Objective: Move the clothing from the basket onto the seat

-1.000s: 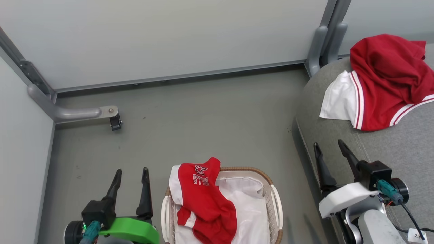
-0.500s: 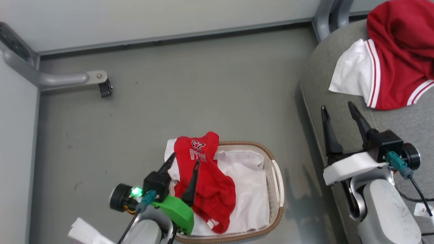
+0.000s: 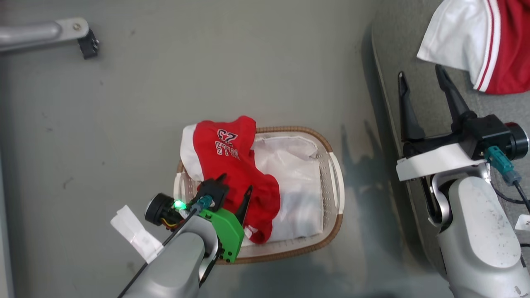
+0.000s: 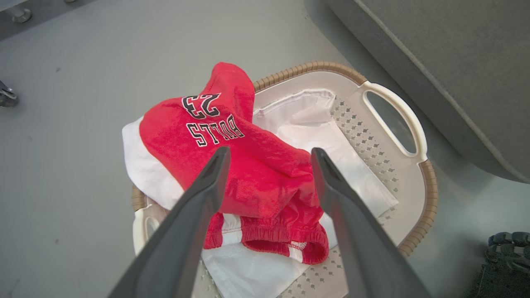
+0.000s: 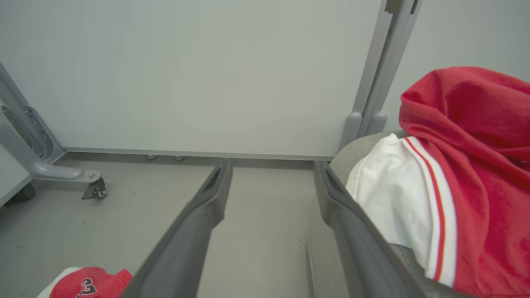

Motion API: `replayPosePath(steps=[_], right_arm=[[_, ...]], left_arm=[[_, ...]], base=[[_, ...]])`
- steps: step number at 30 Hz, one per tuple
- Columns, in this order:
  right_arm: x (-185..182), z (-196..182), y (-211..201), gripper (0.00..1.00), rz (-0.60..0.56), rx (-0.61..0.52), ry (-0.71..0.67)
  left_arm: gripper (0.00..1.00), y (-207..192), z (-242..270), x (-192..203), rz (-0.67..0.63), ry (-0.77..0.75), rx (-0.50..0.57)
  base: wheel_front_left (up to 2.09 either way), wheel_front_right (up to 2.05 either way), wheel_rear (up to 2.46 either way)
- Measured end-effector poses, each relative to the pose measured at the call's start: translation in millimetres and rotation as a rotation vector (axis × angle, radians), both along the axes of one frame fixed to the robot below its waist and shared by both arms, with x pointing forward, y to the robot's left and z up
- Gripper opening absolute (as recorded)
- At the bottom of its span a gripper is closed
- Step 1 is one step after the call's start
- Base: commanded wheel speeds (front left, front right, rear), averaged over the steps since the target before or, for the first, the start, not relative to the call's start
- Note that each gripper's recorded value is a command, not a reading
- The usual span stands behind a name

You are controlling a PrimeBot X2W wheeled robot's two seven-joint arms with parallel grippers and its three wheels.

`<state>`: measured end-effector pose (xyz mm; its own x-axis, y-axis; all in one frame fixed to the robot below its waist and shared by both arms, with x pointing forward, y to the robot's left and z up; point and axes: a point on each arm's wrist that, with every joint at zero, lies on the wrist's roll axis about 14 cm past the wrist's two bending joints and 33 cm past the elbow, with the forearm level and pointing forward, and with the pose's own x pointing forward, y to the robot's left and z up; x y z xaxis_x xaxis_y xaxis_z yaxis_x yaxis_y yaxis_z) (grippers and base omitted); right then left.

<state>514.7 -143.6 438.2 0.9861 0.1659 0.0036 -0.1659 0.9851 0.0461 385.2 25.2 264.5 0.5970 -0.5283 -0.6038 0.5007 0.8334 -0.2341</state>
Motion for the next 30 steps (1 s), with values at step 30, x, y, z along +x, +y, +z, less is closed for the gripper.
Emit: replayPosePath(steps=[30], right_arm=[[26,-104,-20,1.0,-0.029,-0.003,0.15]], left_arm=[[1.0,-31,-136,-6,0.013,0.391,0.096]], base=[[0.0,0.0,0.0]])
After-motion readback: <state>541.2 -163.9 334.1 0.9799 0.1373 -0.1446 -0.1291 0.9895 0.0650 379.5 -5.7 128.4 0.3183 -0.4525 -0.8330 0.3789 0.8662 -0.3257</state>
